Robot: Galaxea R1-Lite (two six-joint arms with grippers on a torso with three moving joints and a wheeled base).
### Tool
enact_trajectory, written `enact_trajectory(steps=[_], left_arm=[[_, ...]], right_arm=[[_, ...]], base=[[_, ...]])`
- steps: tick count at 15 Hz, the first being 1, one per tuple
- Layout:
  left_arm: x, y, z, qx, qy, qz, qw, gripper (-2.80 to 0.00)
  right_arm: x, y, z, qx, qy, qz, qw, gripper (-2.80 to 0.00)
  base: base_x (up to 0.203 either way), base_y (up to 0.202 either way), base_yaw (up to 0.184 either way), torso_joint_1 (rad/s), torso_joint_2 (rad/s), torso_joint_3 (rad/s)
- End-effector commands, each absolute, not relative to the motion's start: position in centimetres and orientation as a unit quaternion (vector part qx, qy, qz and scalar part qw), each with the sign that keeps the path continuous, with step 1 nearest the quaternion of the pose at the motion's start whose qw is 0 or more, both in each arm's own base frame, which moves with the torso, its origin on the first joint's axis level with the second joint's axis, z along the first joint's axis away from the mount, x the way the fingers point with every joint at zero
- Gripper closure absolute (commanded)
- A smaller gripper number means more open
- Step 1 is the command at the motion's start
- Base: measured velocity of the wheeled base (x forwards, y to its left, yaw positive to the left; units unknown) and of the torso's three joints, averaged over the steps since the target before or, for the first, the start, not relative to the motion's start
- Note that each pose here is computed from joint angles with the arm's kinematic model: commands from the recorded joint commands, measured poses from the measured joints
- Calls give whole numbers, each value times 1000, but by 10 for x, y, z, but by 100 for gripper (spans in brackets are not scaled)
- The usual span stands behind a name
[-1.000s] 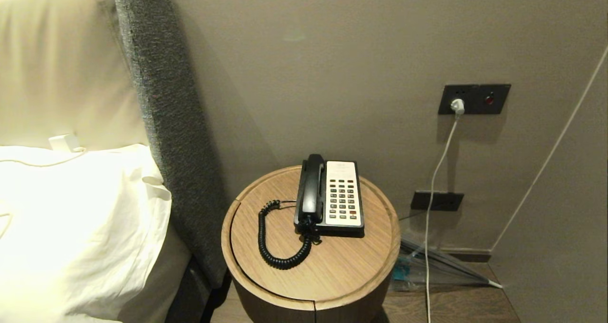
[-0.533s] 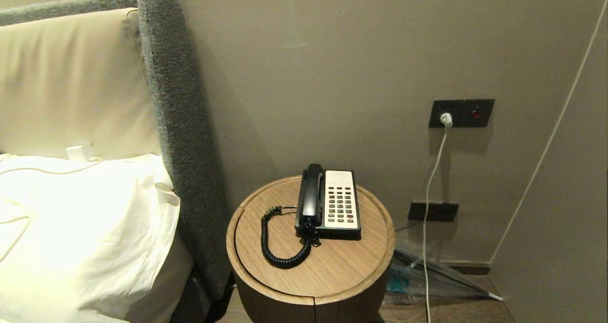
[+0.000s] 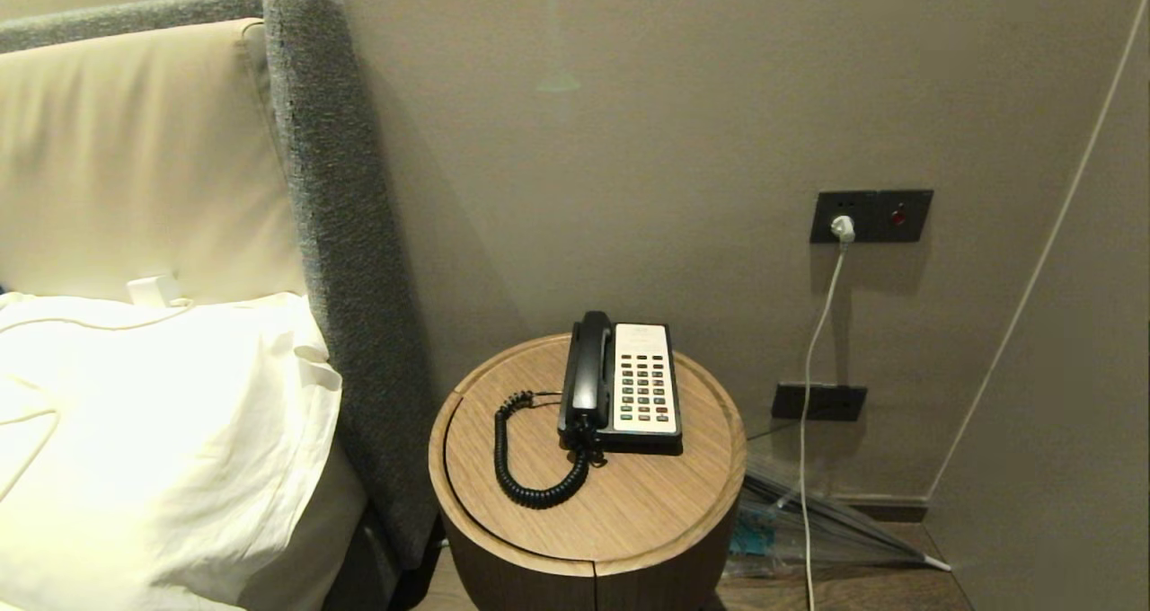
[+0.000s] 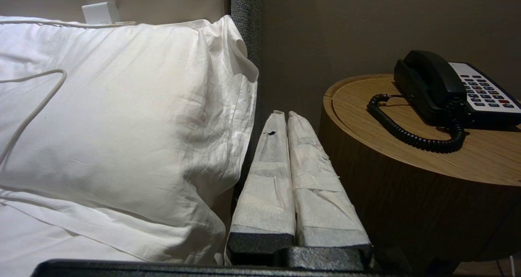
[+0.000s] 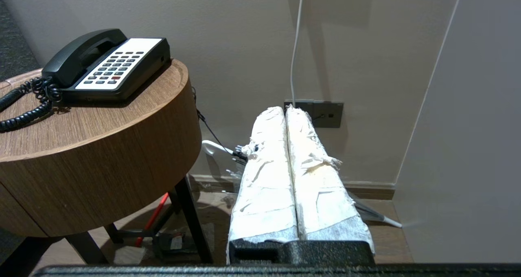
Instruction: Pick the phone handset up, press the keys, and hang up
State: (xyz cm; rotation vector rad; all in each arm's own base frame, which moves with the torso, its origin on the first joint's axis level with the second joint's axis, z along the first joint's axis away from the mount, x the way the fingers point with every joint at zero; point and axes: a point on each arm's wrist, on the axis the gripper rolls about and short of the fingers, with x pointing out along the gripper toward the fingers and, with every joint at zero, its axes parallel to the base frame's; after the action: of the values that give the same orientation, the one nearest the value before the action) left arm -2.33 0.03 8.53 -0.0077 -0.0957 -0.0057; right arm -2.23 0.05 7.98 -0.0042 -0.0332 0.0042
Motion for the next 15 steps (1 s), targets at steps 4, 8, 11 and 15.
enact_trajectory(steps=[4,8,11,15], left_arm=[[-20,0,74,-4,-28,-2,1000,0],[-20,0,74,-4,-28,-3,1000,0],[-20,0,74,-4,-28,-3,1000,0],[-20,0,74,-4,-28,-3,1000,0]], right_arm=[[-21,1,75,-2,-8,2,1000,0],[-21,0,75,4,-8,2,1000,0],[-21,0,75,5,-8,2,1000,0],[-21,0,75,5,-8,2,1000,0]], base=[[0,0,0,0,0,0],[0,0,0,0,0,0],[0,0,0,0,0,0],[0,0,0,0,0,0]])
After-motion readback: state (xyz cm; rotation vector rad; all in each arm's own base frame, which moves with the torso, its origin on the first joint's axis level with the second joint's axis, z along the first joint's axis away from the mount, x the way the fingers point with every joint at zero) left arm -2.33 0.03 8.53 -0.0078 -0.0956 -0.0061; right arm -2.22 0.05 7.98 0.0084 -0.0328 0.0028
